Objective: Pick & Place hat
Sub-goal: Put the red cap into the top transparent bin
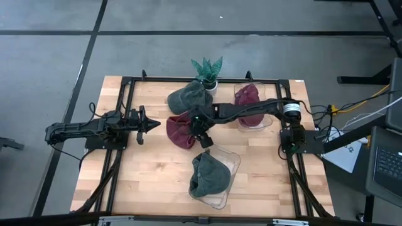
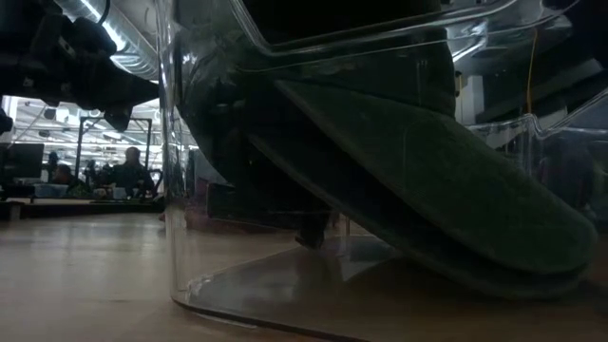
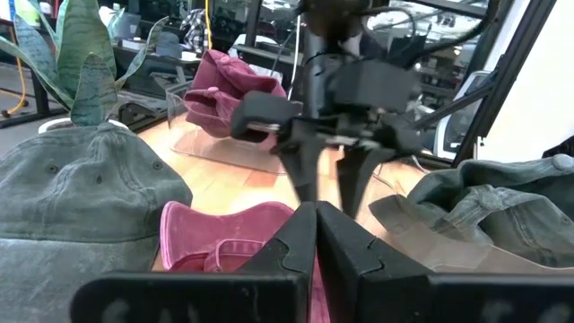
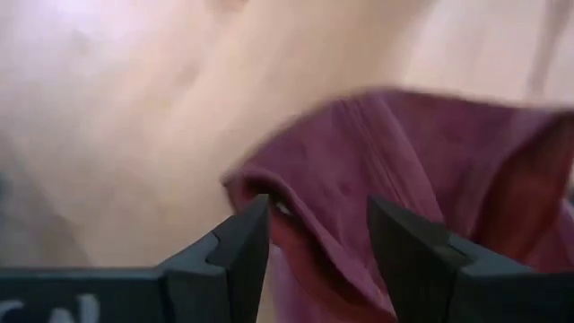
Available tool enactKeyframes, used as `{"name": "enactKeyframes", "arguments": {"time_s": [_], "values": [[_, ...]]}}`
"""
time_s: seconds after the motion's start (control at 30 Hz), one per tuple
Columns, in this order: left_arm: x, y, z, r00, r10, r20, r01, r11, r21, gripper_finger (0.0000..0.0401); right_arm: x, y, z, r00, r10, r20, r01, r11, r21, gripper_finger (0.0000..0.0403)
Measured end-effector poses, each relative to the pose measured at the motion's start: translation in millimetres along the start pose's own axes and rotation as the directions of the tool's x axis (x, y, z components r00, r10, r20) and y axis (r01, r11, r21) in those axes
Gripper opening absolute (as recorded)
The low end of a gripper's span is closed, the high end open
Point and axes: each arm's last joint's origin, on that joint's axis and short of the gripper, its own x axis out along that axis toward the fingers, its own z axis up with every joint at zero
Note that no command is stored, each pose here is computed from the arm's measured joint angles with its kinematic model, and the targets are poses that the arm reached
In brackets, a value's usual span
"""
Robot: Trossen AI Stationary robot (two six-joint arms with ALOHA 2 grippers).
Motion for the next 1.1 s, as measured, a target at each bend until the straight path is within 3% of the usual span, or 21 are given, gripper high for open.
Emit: {"name": "enactKeyframes", "arguments": {"time_s": [0.1, 0.27, 0.37, 0.47, 0.63, 0.7, 0.77, 1.0, 1.1], "values": [[0, 0, 0, 1.0, 0.0, 0.0, 0.0, 1.0, 0.0, 0.0006, 4, -3, -6, 0.996, -0.055, -0.064, 0.057, 0.998, 0.039, 0.0185], [0, 0, 0, 1.0, 0.0, 0.0, 0.0, 1.0, 0.0, 0.0009, 1, -7, -16, 0.993, -0.021, -0.114, 0.04, 0.986, 0.162, 0.0185], [0, 0, 0, 1.0, 0.0, 0.0, 0.0, 1.0, 0.0, 0.001, -4, -17, -20, 0.99, -0.057, -0.132, 0.091, 0.959, 0.269, 0.0185], [0, 0, 0, 1.0, 0.0, 0.0, 0.0, 1.0, 0.0, 0.0009, -15, -35, -19, 0.979, -0.131, -0.155, 0.189, 0.867, 0.46, 0.0185], [0, 0, 0, 1.0, 0.0, 0.0, 0.0, 1.0, 0.0, 0.0006, -24, -43, -18, 0.975, -0.14, -0.171, 0.221, 0.621, 0.752, 0.0185], [0, 0, 0, 1.0, 0.0, 0.0, 0.0, 1.0, 0.0, 0.0007, -22, -38, -16, 0.976, -0.126, -0.176, 0.216, 0.587, 0.78, 0.0185], [0, 0, 0, 1.0, 0.001, 0.0, -0.001, 1.0, 0.0, 0.0009, -21, -33, -13, 0.978, -0.115, -0.176, 0.21, 0.608, 0.765, 0.0186], [0, 0, 0, 1.0, 0.0, 0.0, 0.0, 1.0, 0.0, 0.0008, -12, -18, 0, 0.985, -0.11, -0.135, 0.17, 0.777, 0.606, 0.0222], [0, 0, 0, 1.0, 0.0, 0.0, 0.0, 1.0, 0.0, 0.0006, -10, -16, 7, 0.987, -0.13, -0.09, 0.158, 0.806, 0.57, 0.025]]}}
